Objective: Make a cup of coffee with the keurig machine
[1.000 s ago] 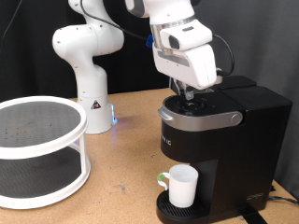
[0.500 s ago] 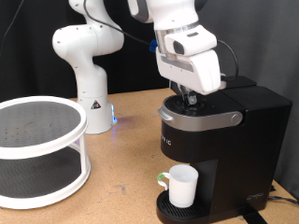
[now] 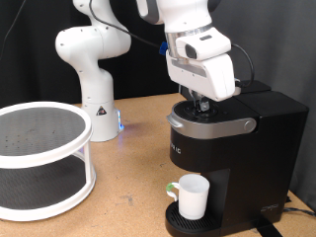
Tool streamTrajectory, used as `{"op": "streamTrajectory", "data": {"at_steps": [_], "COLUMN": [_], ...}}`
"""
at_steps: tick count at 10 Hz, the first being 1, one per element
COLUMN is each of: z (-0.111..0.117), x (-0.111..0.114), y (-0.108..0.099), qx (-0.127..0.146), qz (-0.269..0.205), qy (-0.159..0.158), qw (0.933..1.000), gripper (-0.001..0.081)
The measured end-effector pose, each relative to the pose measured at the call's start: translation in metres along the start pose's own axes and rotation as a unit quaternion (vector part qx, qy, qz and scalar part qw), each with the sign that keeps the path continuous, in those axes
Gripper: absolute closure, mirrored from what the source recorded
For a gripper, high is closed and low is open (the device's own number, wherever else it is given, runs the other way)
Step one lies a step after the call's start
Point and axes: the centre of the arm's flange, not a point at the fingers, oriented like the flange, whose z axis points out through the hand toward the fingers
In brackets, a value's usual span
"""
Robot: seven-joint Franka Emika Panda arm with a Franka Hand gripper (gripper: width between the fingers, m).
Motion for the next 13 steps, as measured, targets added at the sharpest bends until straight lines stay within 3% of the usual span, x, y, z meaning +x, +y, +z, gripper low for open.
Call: {"op": "streamTrajectory", "data": {"at_steps": [5, 10, 13], "z": [0.001, 0.003, 0.005], "x": [0.005, 0.011, 0.014], "y": [0.01, 0.023, 0.028], "qx": [0.047, 0.101, 0.115], "qz": [0.024, 0.047, 0.05], "qy": [-0.027, -0.058, -0.071], "qw": [0.9983, 0.992, 0.9895], "gripper": [0.0806, 0.0806, 0.0806]}}
